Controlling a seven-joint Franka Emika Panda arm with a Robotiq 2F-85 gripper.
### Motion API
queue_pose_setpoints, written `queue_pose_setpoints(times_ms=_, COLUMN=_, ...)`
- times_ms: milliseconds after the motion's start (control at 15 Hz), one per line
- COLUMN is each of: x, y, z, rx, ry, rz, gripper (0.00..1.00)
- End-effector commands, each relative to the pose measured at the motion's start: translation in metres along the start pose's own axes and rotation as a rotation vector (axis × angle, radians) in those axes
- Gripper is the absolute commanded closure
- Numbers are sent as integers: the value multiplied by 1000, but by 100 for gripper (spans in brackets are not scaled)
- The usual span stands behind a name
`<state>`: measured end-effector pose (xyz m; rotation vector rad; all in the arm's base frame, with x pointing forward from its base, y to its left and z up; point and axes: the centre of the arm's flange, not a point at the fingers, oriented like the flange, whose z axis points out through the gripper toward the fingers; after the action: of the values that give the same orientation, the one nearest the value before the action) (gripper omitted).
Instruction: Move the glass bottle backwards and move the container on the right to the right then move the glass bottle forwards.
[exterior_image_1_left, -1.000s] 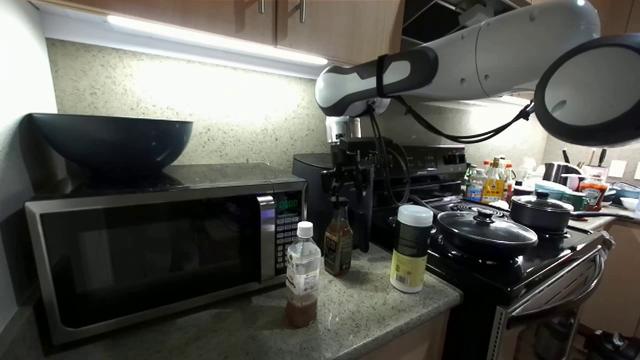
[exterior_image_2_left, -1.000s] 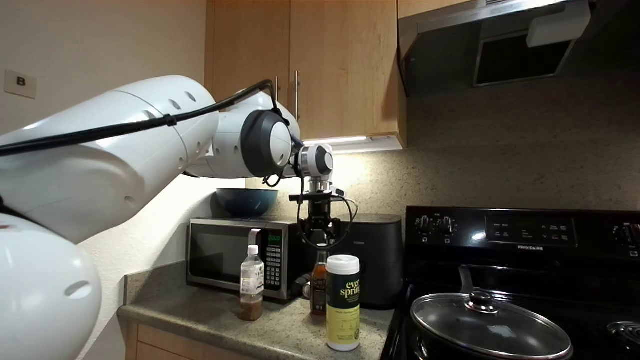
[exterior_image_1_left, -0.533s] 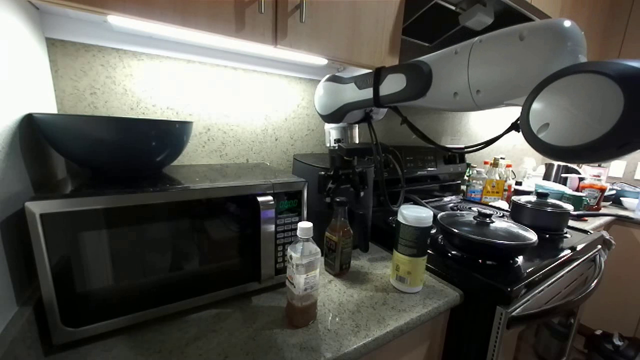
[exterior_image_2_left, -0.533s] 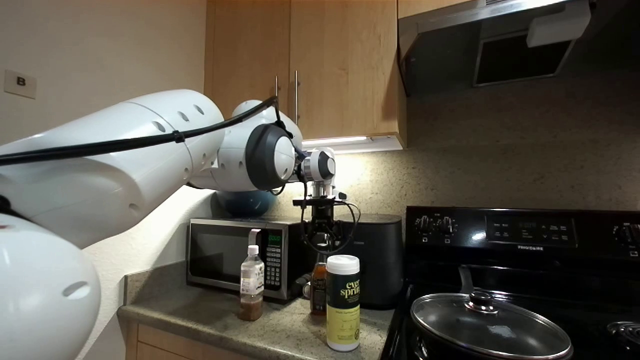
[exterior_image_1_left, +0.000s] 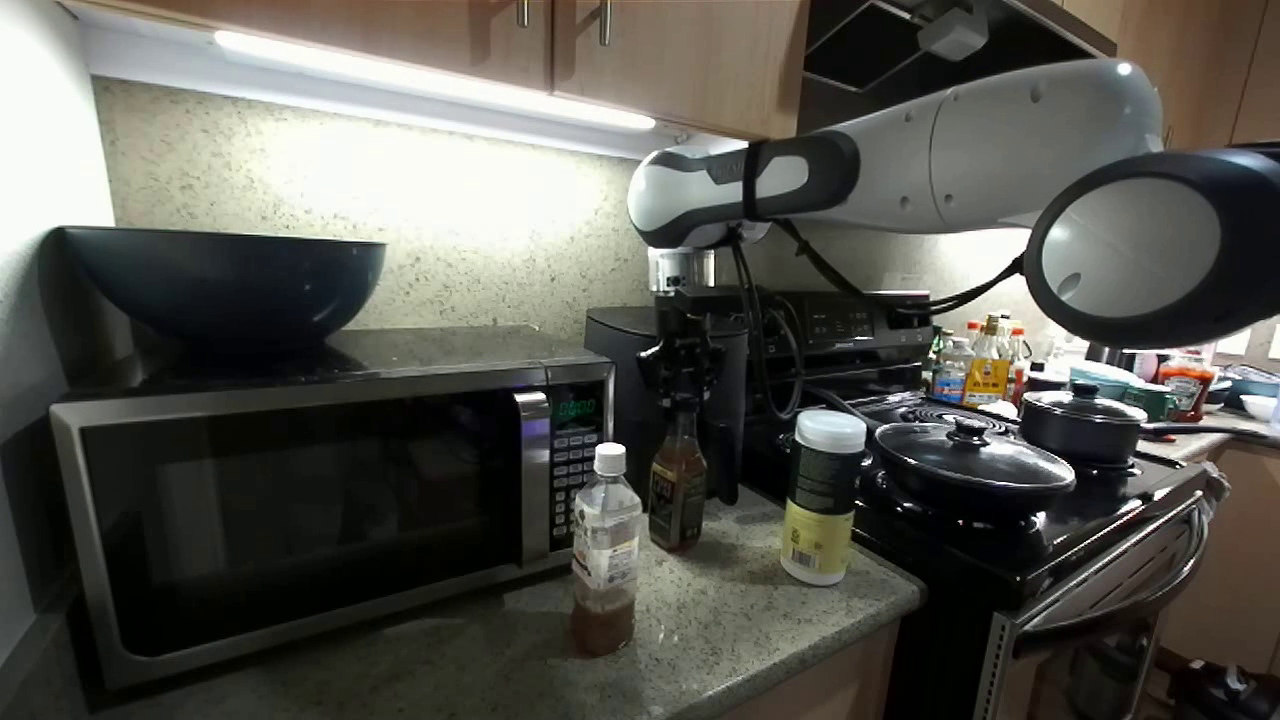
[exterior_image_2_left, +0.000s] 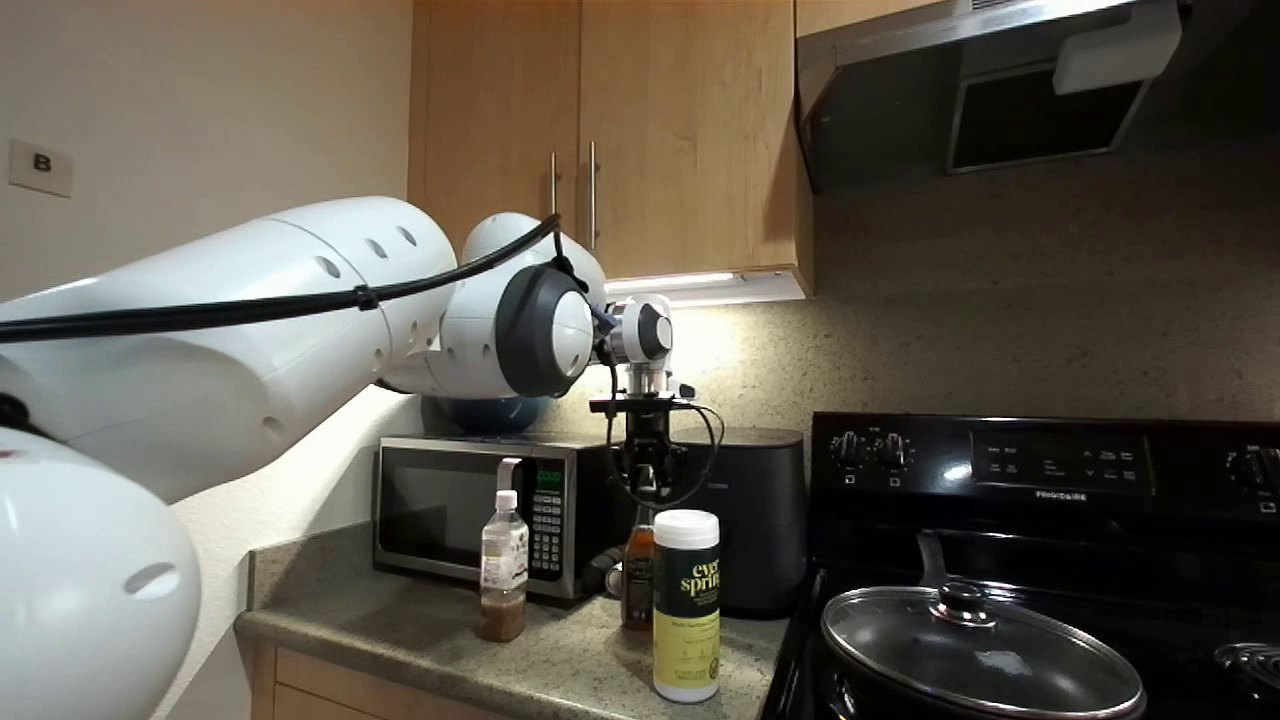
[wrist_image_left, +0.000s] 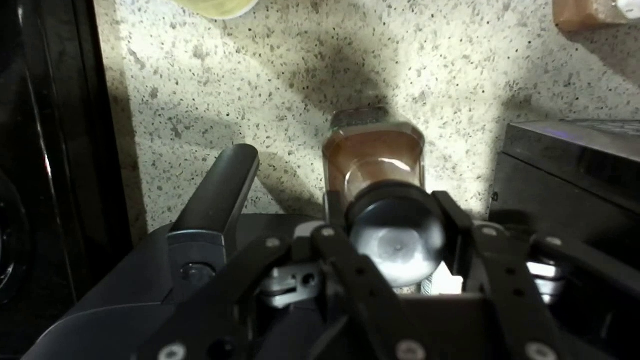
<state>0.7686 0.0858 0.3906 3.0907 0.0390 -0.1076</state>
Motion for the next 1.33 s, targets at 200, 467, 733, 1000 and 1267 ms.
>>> queue_pose_setpoints(times_ms=200, x=8, y=3, z=-9, rx=23, ry=-16, rz=-13, gripper=80)
queue_pose_setpoints(times_ms=467, x=-26, y=-1, z=-21, rx=35, ry=-36, rz=68, gripper=80)
queue_pose_setpoints(times_ms=733, x=-44, y=-3, z=-29, rx=84, ry=-15, rz=149, gripper=80)
queue_pose_setpoints(times_ms=1000, x=-54, y=-2, z=-39, rx=145, ry=-23, rz=213, gripper=80)
queue_pose_setpoints(times_ms=1267, x=-13, y=-7, z=-35, rx=109, ry=-14, rz=185, gripper=55)
